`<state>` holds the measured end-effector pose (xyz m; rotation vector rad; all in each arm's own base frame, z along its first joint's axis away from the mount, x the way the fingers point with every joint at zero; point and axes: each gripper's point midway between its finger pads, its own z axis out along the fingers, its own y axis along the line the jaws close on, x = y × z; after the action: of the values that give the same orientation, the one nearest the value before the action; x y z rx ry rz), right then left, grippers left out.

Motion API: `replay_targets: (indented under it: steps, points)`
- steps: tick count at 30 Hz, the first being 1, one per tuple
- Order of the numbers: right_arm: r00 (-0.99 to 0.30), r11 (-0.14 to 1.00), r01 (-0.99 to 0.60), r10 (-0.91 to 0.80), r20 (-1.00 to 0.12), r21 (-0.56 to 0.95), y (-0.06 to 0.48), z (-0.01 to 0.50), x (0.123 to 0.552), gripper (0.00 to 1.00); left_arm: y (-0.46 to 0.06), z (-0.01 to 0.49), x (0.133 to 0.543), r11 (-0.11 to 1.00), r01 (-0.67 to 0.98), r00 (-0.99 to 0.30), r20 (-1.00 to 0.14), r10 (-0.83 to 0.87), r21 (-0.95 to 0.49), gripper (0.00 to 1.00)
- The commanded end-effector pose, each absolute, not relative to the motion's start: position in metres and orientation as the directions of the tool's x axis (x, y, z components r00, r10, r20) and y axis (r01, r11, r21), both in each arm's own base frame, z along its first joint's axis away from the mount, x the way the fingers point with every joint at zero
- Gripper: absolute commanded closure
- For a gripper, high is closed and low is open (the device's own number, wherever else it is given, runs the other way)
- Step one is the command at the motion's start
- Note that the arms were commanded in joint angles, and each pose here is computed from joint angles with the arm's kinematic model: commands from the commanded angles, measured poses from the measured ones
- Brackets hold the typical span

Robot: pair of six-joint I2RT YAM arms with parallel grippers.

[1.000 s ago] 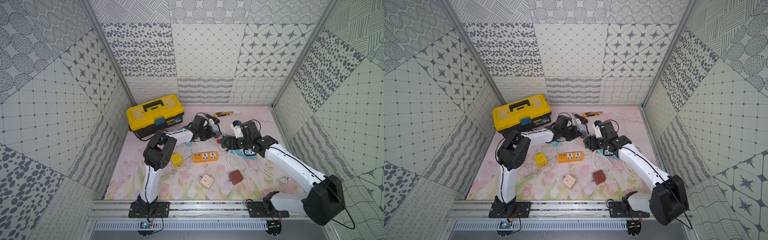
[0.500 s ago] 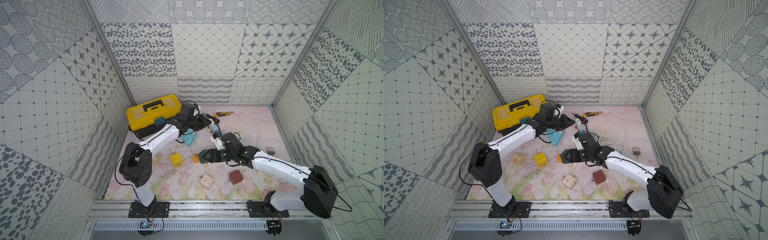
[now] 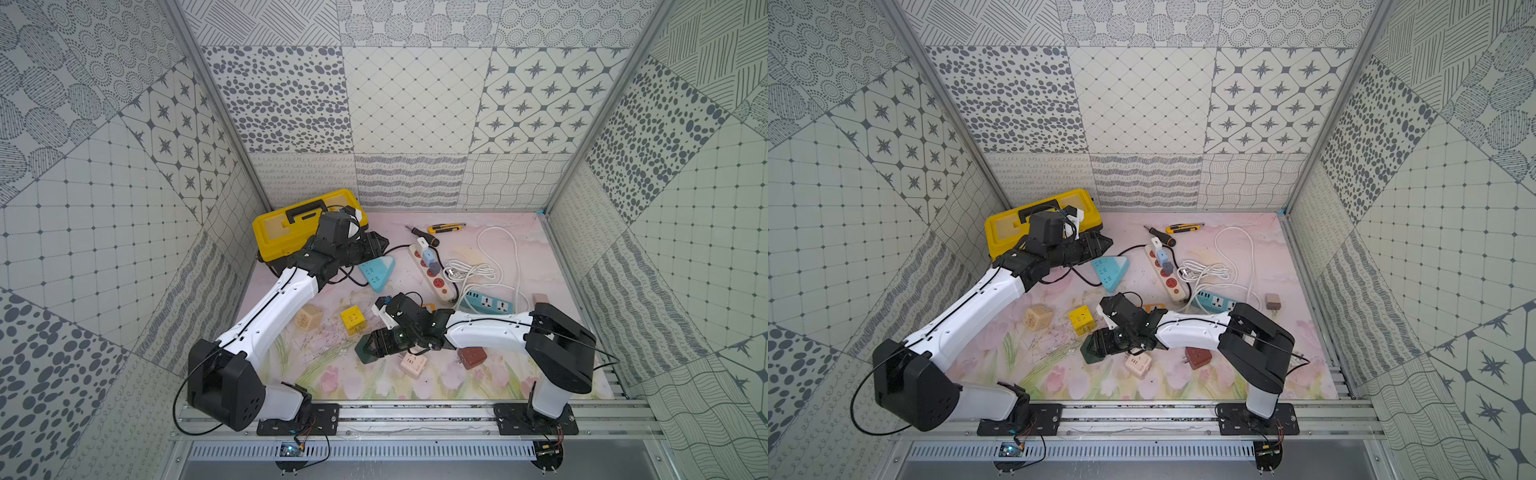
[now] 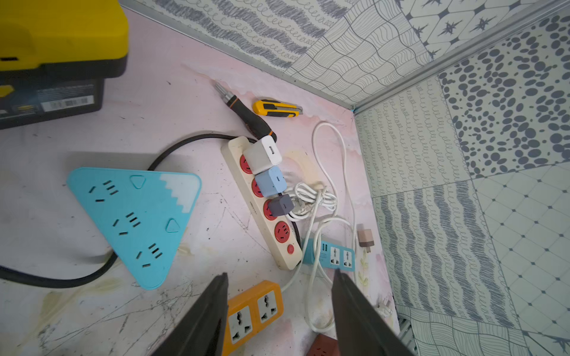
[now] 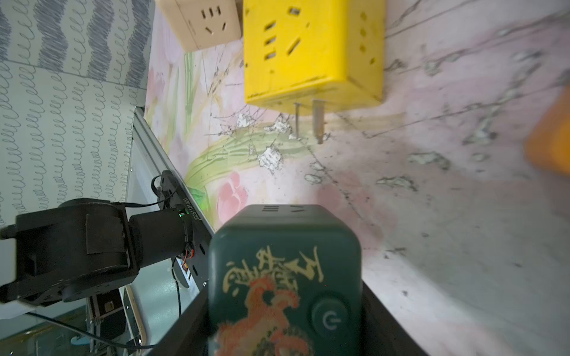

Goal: Pull the plug off the socket
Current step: Place the plug at the center of the board.

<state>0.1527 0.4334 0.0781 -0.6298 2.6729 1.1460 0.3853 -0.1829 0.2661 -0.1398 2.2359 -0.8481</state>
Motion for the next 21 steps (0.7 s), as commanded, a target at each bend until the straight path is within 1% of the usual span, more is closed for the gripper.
replay_targets:
  steps: [1,5,7,10,11,18,21]
  points:
    - [-0.883,0.548,-0.468,-0.316,-0.347,0.693,0.458,0.093,0.149,0.82,-0.143,0.253,0.379,0.855,0.103,-0.695,-0.652,-0.303,-0.508,0.40]
    - [-0.880,0.575,-0.475,-0.326,-0.345,0.666,0.456,0.083,0.150,0.73,-0.132,0.250,0.377,0.858,0.079,-0.683,-0.655,-0.324,-0.507,0.37]
    - [-0.877,0.604,-0.481,-0.339,-0.341,0.635,0.451,0.078,0.152,0.63,-0.132,0.249,0.376,0.855,0.081,-0.685,-0.652,-0.325,-0.512,0.35]
    - [-0.870,0.629,-0.493,-0.355,-0.342,0.601,0.445,0.075,0.153,0.46,-0.133,0.245,0.377,0.843,0.075,-0.696,-0.633,-0.338,-0.533,0.33]
    - [-0.869,0.636,-0.496,-0.358,-0.343,0.591,0.443,0.074,0.154,0.42,-0.133,0.244,0.377,0.841,0.070,-0.698,-0.629,-0.343,-0.537,0.33]
    - [-0.848,0.654,-0.529,-0.391,-0.357,0.541,0.434,0.072,0.156,0.28,-0.129,0.229,0.380,0.846,0.035,-0.709,-0.610,-0.354,-0.532,0.30]
    - [-0.841,0.665,-0.538,-0.391,-0.373,0.517,0.428,0.076,0.161,0.23,-0.136,0.223,0.381,0.827,0.050,-0.724,-0.591,-0.356,-0.559,0.31]
